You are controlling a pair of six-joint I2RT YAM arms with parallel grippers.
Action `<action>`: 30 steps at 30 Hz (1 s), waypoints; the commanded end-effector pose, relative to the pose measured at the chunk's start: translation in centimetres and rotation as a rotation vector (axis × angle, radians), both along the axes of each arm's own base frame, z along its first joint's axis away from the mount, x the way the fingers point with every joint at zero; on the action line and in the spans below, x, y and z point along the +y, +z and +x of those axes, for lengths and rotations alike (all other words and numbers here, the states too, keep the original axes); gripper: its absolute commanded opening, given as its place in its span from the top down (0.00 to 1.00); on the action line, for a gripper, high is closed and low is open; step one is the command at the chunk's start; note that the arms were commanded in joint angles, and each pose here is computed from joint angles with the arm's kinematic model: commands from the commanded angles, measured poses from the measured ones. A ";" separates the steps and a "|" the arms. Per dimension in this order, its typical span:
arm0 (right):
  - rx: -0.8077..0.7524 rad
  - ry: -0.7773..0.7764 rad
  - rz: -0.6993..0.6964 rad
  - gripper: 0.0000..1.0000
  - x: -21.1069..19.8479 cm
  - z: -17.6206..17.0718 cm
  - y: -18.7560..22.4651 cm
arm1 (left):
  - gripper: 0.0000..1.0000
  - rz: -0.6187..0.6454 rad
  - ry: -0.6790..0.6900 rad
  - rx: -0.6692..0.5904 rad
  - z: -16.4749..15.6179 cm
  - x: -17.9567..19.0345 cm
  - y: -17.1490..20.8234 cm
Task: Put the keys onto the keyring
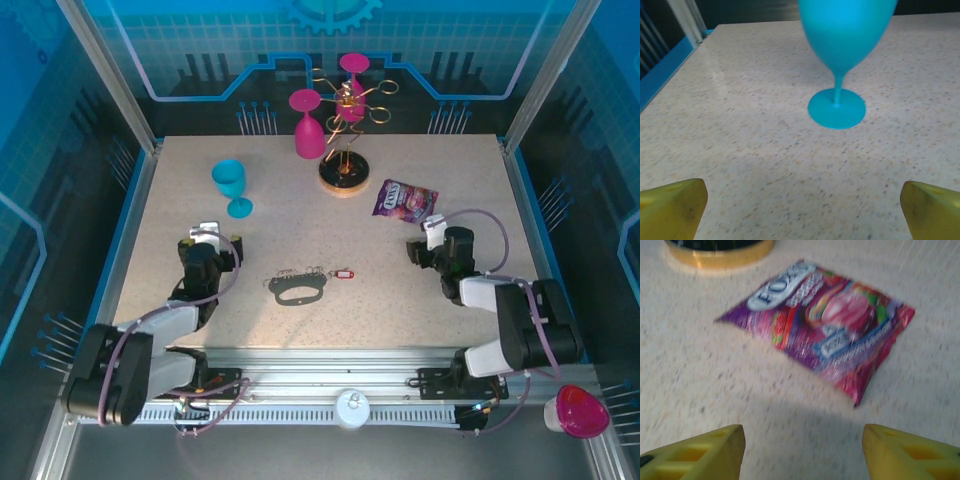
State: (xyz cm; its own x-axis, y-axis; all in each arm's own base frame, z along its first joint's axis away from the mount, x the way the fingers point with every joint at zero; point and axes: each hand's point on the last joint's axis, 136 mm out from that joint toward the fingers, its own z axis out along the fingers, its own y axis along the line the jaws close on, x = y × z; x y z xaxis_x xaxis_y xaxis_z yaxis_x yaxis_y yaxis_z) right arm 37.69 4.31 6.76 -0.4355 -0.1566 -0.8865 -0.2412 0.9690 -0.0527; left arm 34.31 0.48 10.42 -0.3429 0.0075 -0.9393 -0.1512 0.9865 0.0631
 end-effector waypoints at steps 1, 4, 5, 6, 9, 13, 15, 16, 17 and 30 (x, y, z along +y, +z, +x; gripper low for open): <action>-0.177 0.031 0.092 0.34 0.1 0.7 3.5 | 0.01 -0.022 -0.090 -0.181 1.9 -1.4 3.1; -0.174 0.010 0.103 0.32 -0.4 1.1 3.5 | 0.01 -0.042 -0.108 -0.147 3.1 -1.8 1.1; -0.166 -0.011 0.107 0.31 -0.7 1.4 3.4 | 0.01 -0.037 -0.116 -0.129 3.7 -1.9 -0.1; -0.161 -0.027 0.109 0.31 -0.9 1.5 3.4 | 0.01 -0.006 -0.102 -0.165 4.3 -1.8 0.4; -0.153 -0.038 0.108 0.28 -1.1 1.6 3.3 | 0.01 -0.044 0.011 -0.098 4.4 0.1 -0.2; -0.152 -0.038 0.107 0.25 -1.1 1.7 3.3 | 0.01 -0.048 0.030 -0.089 4.9 0.5 -0.3; -0.149 -0.039 0.106 0.24 -1.2 1.7 3.2 | 0.01 -0.053 0.030 -0.082 4.9 0.5 -0.4; -0.151 -0.040 0.106 0.23 -1.1 1.7 3.3 | 0.01 -0.052 0.030 -0.085 4.9 0.5 -0.3; -0.149 -0.039 0.105 0.22 -1.1 1.7 3.3 | 0.01 -0.054 0.030 -0.082 4.9 0.5 -0.4; -0.146 -0.050 0.092 0.00 -1.2 1.8 3.2 | 0.01 -0.115 -0.027 -0.046 5.4 0.5 -0.8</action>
